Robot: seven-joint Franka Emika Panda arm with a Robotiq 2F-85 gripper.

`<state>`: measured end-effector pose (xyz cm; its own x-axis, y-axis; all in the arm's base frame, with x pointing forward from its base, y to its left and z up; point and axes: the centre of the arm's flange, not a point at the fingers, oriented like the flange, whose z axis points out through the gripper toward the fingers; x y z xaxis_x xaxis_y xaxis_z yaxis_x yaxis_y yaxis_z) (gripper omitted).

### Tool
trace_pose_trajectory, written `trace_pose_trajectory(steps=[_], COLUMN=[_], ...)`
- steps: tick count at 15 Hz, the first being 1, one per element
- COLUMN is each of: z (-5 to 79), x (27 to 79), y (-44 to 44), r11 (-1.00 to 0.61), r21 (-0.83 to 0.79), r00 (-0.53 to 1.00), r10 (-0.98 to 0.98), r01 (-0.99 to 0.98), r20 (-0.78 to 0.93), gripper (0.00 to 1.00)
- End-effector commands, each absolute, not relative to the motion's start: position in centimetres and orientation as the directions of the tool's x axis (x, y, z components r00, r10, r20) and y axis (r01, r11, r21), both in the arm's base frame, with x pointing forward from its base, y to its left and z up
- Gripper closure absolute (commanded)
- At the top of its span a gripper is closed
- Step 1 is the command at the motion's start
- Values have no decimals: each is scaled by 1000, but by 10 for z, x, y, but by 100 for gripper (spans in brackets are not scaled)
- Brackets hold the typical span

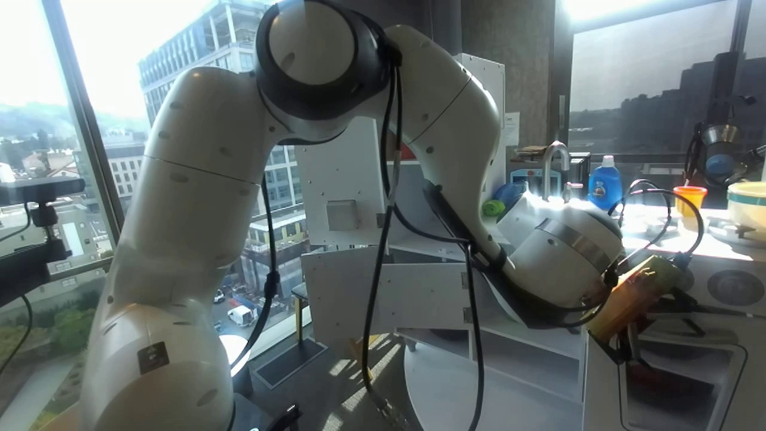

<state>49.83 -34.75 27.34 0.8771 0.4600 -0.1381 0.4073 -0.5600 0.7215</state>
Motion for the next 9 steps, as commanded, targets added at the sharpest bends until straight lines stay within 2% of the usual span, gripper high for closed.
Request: trace_pose_trajectory(steps=[1, 8, 9], z=[292, 351, 361], x=[479, 464, 461], y=[-353, -367, -361], r11=[-570, -363, -386], r21=[738, 918, 913], r00=[903, 939, 936], r10=[412, 341, 351], r01=[360, 162, 133], r20=[-122, -31, 12], gripper=[0, 0, 0])
